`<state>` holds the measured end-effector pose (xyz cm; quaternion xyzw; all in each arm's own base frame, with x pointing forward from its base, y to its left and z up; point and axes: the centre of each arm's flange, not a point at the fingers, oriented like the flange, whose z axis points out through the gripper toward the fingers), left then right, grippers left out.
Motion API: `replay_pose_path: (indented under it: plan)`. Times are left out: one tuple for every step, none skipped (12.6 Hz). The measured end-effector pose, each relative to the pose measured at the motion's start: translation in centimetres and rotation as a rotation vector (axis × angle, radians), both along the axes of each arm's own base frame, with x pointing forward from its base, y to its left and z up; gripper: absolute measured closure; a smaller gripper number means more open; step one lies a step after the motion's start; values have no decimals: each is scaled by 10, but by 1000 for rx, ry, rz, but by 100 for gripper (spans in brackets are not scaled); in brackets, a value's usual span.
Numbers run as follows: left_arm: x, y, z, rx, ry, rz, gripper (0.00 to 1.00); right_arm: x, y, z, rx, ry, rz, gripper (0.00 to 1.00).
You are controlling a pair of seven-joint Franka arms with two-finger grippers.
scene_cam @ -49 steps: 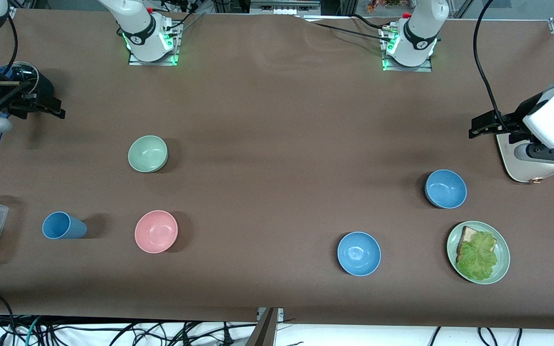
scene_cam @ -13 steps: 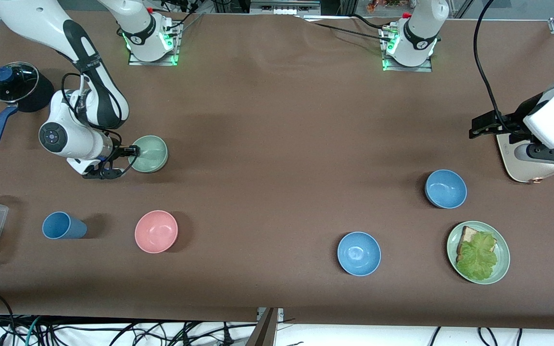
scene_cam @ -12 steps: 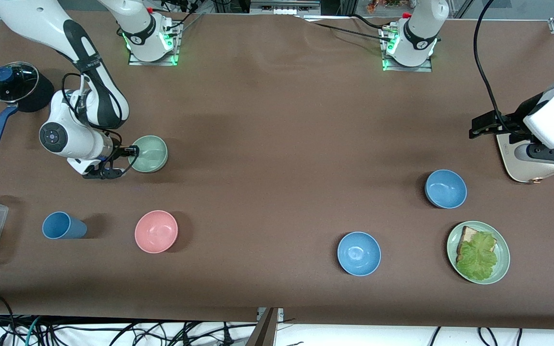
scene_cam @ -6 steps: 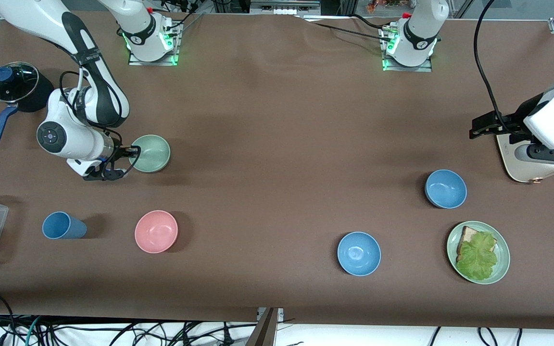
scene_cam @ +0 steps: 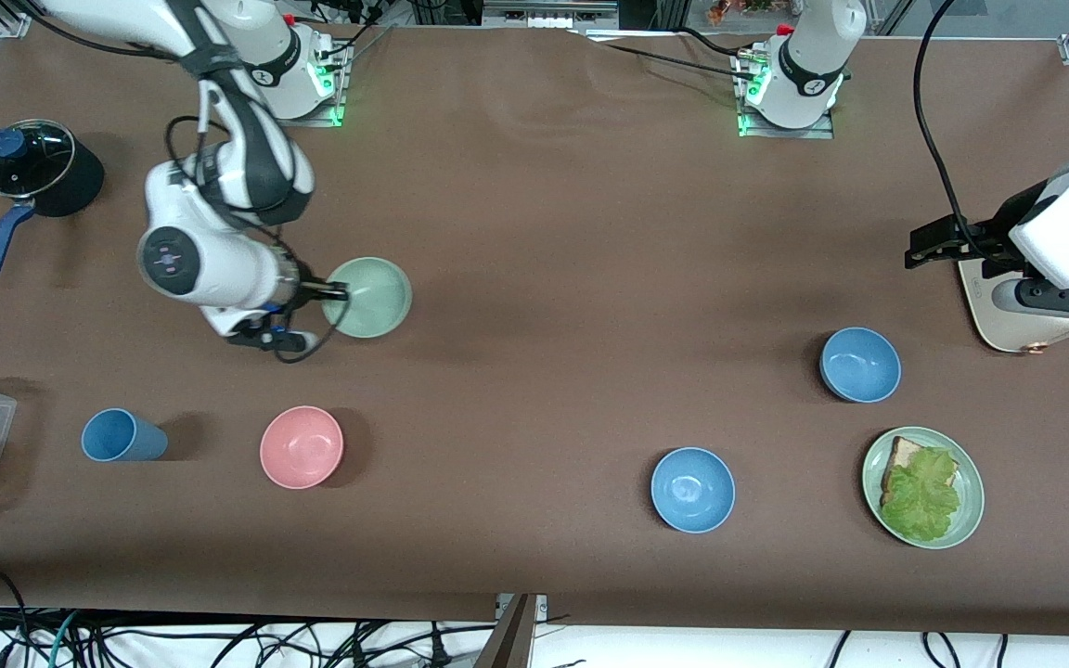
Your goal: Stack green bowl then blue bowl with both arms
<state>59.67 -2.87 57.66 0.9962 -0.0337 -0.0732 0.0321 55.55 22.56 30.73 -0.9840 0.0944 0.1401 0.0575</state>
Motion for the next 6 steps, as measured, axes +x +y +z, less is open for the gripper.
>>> replay_pose_path:
  plan:
    - [0, 0, 0, 0, 0, 0, 0, -2, 41, 1, 0, -8, -46, 95]
    - [0, 0, 0, 0, 1, 0, 0, -5, 83, -4, 2, -27, -97, 95]
    - [0, 0, -1, 0, 1, 0, 0, -9, 123, -15, 13, -48, -146, 95]
    - [0, 0, -1, 0, 1, 0, 0, -16, 159, -32, 27, -62, -176, 95]
    - [0, 0, -1, 0, 2, 0, 0, -27, 190, -50, 41, -71, -192, 95]
    - [0, 0, -1, 0, 2, 0, 0, -40, 217, -69, 52, -76, -200, 95]
